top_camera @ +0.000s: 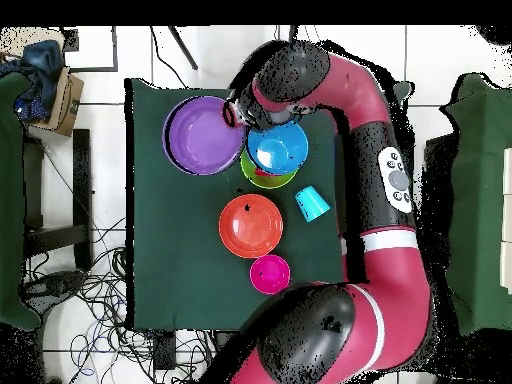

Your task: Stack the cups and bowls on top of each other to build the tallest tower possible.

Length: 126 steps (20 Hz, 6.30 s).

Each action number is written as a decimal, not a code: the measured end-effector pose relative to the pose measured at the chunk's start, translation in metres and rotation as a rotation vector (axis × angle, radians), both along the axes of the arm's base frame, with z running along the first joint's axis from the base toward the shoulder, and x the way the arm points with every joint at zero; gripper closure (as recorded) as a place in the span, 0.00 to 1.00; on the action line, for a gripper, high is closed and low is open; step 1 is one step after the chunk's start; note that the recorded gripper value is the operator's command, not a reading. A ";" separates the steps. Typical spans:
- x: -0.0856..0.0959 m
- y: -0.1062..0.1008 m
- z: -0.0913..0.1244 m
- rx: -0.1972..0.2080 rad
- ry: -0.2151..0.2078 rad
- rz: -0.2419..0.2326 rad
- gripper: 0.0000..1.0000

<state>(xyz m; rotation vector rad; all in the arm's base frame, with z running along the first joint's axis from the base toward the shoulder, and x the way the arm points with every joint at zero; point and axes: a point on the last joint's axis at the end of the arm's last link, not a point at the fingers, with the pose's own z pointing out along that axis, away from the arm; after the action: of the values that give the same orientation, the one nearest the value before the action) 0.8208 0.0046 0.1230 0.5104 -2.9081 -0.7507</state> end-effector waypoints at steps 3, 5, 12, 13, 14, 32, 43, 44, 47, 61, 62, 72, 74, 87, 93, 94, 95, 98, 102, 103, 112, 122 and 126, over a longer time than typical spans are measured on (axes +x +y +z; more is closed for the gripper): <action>0.001 -0.011 0.006 -0.003 -0.002 -0.010 1.00; 0.002 -0.025 0.011 -0.007 -0.009 -0.026 1.00; 0.001 -0.071 0.015 -0.006 -0.014 -0.082 1.00; 0.000 -0.078 0.016 -0.005 -0.015 -0.091 1.00; 0.000 -0.086 0.016 -0.003 -0.016 -0.101 1.00; -0.010 -0.128 0.012 0.010 -0.007 -0.147 1.00; -0.019 -0.118 -0.015 -0.049 -0.031 -0.123 1.00; -0.020 -0.117 -0.020 -0.060 -0.043 -0.121 1.00; -0.023 -0.113 -0.030 -0.080 -0.069 -0.118 1.00; -0.047 -0.100 -0.060 -0.095 -0.115 -0.086 1.00; -0.047 -0.100 -0.060 -0.092 -0.116 -0.085 1.00; -0.051 -0.102 -0.054 -0.069 -0.121 -0.083 1.00; -0.053 -0.106 -0.046 -0.054 -0.128 -0.085 0.00; -0.056 -0.113 -0.034 -0.017 -0.116 -0.048 0.00; -0.056 -0.106 -0.029 0.003 -0.120 0.001 0.00; -0.056 -0.105 -0.028 0.006 -0.123 0.009 0.00; -0.055 -0.104 -0.028 0.006 -0.125 0.013 0.00; -0.055 -0.103 -0.027 0.008 -0.128 0.016 0.00; -0.054 -0.103 -0.027 0.006 -0.130 0.018 0.00; -0.054 -0.103 -0.027 0.006 -0.130 0.019 0.00; -0.065 -0.111 -0.009 0.023 -0.098 0.043 0.00; -0.093 -0.156 0.057 0.040 0.054 0.114 0.00; -0.098 -0.159 0.080 0.048 0.091 0.146 0.00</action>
<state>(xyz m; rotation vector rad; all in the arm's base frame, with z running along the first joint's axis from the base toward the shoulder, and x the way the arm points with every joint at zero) 0.7230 -0.1541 0.2026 0.6668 -2.7397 -0.8027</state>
